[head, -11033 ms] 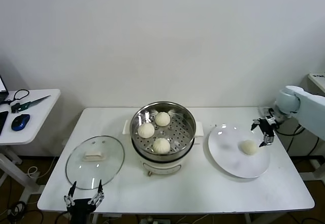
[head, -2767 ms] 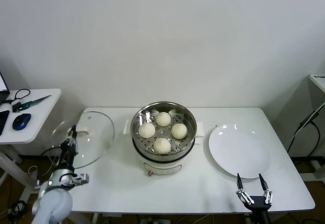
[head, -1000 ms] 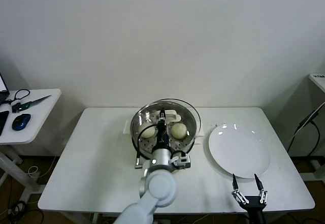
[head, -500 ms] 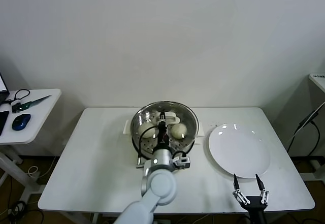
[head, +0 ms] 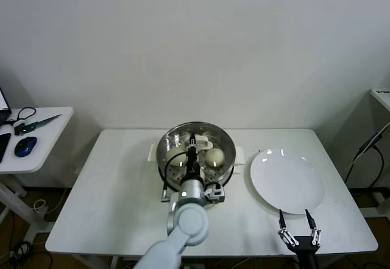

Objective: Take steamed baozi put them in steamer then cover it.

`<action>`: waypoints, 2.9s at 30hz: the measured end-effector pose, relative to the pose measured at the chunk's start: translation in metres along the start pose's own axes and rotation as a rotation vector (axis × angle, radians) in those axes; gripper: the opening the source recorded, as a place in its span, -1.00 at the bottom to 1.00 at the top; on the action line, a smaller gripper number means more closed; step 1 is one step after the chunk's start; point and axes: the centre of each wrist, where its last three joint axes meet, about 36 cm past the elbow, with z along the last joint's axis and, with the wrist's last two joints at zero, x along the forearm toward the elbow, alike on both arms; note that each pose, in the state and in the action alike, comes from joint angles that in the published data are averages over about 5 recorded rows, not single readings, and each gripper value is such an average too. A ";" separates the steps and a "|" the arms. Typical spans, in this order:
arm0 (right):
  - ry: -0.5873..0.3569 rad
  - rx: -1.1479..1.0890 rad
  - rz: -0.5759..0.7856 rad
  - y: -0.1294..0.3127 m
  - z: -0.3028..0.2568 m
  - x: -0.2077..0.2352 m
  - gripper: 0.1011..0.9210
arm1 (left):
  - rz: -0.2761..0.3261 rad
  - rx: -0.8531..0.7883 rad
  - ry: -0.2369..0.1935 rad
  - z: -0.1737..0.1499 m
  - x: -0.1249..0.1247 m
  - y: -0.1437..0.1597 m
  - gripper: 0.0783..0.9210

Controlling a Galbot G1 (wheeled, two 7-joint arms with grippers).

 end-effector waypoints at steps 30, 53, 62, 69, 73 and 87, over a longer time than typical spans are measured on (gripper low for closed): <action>0.036 -0.014 -0.006 0.002 -0.002 0.000 0.76 | 0.035 0.115 -0.076 0.024 0.015 0.029 0.20; 0.046 0.001 -0.037 0.014 -0.017 -0.009 0.76 | 0.182 0.733 0.103 0.149 0.051 0.056 0.77; 0.024 0.021 -0.055 0.014 -0.017 -0.015 0.76 | 0.156 1.162 0.132 0.245 0.071 0.018 0.77; 0.035 0.026 -0.052 0.016 -0.011 -0.018 0.76 | 0.104 1.359 0.143 0.270 0.092 -0.026 0.77; 0.041 0.025 -0.047 0.016 -0.009 -0.017 0.76 | 0.093 1.416 0.157 0.277 0.102 -0.049 0.77; 0.052 0.020 -0.039 0.020 -0.006 -0.014 0.76 | 0.061 1.503 0.188 0.289 0.122 -0.081 0.77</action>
